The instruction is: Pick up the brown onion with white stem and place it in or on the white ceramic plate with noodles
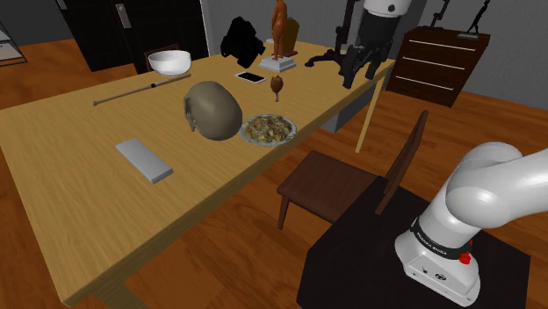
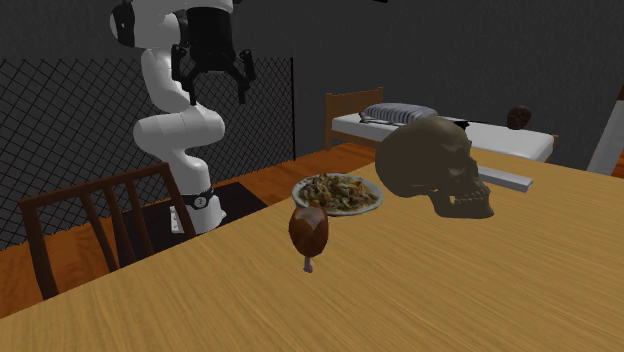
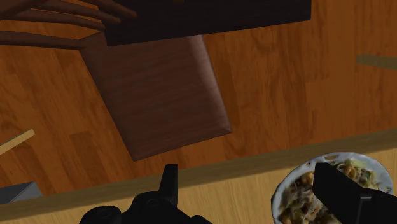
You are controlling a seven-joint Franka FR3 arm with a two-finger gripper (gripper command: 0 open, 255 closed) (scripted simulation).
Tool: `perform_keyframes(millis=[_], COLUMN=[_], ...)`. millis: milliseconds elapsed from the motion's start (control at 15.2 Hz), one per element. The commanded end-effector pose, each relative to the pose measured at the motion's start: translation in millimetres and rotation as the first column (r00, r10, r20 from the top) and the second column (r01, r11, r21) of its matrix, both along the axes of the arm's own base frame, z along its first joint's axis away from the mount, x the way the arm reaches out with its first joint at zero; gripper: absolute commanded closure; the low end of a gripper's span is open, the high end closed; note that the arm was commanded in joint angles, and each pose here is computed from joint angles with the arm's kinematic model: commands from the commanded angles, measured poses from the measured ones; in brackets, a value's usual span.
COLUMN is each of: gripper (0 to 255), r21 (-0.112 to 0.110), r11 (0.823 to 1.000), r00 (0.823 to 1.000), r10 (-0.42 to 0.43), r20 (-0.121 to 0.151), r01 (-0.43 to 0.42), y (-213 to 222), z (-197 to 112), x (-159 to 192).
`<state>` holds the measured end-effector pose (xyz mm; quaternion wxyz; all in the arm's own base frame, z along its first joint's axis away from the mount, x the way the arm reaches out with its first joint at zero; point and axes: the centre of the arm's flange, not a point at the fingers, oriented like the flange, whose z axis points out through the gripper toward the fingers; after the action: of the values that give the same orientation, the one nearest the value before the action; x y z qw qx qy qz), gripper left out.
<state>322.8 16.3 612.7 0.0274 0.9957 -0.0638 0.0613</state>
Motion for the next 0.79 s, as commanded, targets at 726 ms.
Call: perform_keyframes(millis=[726], gripper=[0], r21=[0.007], r11=[1.0], r00=[0.998], r10=[0.002], r20=[-0.058], r01=[-0.002], y=[-9.3], z=[-19.5], x=[152.4])
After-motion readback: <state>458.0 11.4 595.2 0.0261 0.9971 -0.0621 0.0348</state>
